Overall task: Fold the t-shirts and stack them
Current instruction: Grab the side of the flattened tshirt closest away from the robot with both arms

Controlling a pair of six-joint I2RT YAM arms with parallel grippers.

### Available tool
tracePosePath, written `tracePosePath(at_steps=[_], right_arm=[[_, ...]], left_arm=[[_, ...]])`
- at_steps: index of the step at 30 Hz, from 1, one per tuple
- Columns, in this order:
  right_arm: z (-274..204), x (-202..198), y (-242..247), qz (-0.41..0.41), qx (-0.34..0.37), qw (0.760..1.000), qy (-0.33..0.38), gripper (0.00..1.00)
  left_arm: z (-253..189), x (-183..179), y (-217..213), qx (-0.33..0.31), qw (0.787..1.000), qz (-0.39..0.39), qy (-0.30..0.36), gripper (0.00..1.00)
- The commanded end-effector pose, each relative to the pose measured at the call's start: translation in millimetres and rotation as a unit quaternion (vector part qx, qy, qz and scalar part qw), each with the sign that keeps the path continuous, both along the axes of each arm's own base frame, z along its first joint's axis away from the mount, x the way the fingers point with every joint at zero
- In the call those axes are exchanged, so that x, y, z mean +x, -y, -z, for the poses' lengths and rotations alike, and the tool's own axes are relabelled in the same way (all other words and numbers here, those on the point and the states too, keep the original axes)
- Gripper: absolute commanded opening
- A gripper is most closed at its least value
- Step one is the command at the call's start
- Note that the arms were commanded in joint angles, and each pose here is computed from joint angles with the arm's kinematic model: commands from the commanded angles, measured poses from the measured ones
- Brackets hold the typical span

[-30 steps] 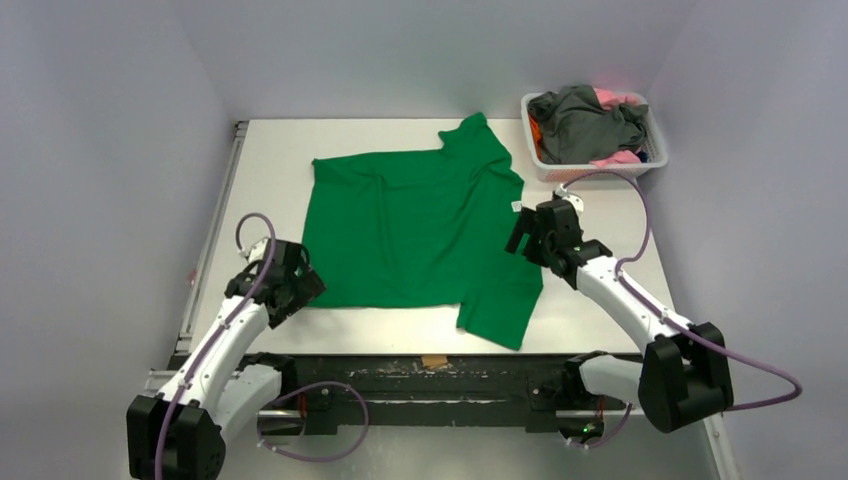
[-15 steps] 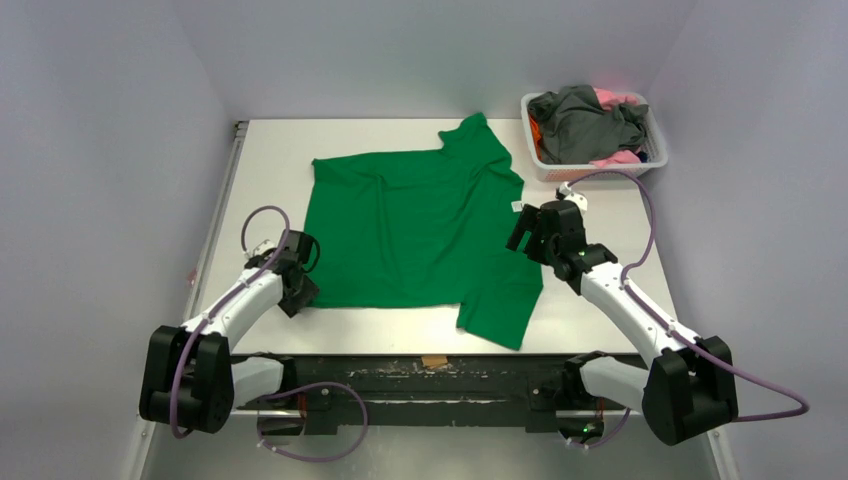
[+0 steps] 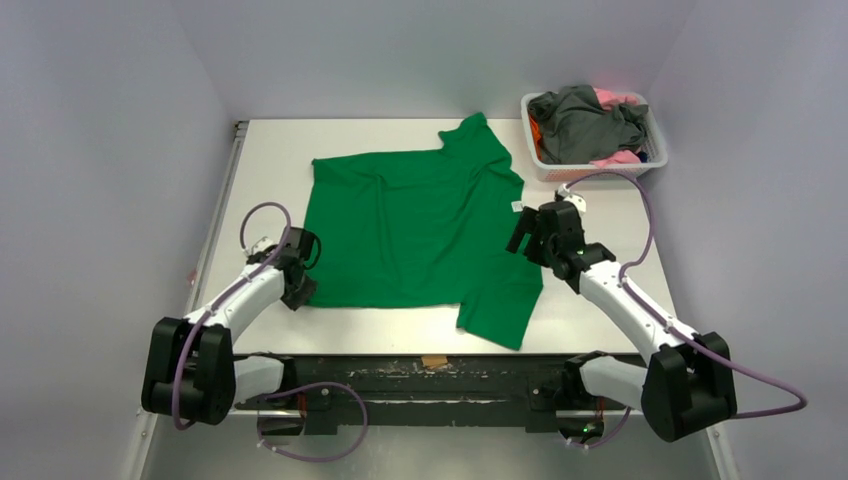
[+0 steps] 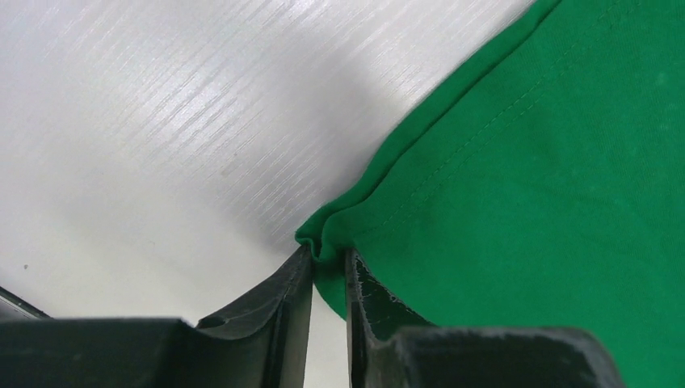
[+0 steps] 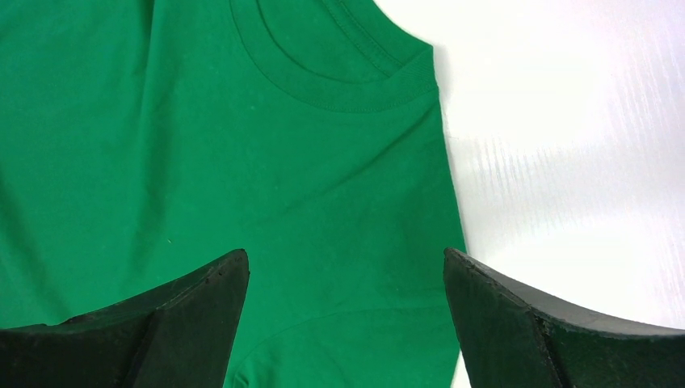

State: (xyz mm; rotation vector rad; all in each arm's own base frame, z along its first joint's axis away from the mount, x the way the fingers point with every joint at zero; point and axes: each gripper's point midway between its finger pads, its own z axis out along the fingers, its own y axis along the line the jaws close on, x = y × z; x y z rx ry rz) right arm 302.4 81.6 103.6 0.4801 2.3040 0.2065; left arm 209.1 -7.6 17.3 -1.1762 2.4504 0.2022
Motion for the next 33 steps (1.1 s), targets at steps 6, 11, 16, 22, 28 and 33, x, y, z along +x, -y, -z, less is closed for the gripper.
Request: tracePosePath(at_steps=[6, 11, 16, 22, 28, 33], right_arm=[[-8.5, -23.7, 3.9, 0.012, 0.012, 1.000, -0.003, 0.87], [-1.3, -66.1, -21.4, -0.040, -0.040, 0.997, -0.059, 0.86], [33.4, -127.9, -53.2, -0.100, -0.052, 0.983, -0.143, 0.77], [61.2, -163.9, -61.3, -0.135, -0.083, 0.968, -0.196, 0.68], [87.6, -171.5, -70.2, -0.156, -0.075, 0.959, -0.223, 0.57], [102.5, -178.7, -62.2, -0.145, -0.093, 0.953, -0.248, 0.53]], left_arm=[[0.2, 23.6, 6.0, -0.009, 1.000, 0.015, 0.026, 0.00], [-7.9, 16.0, -1.0, 0.004, 0.999, 0.014, 0.039, 0.00], [-15.5, 7.2, -3.9, -0.001, 0.997, -0.005, 0.077, 0.00], [-21.0, -5.6, -5.1, -0.012, 0.995, -0.025, 0.095, 0.00], [-16.6, -22.9, -2.0, -0.033, 0.994, -0.040, 0.097, 0.00], [-26.2, -35.9, -4.6, -0.036, 0.992, -0.052, 0.105, 0.00]])
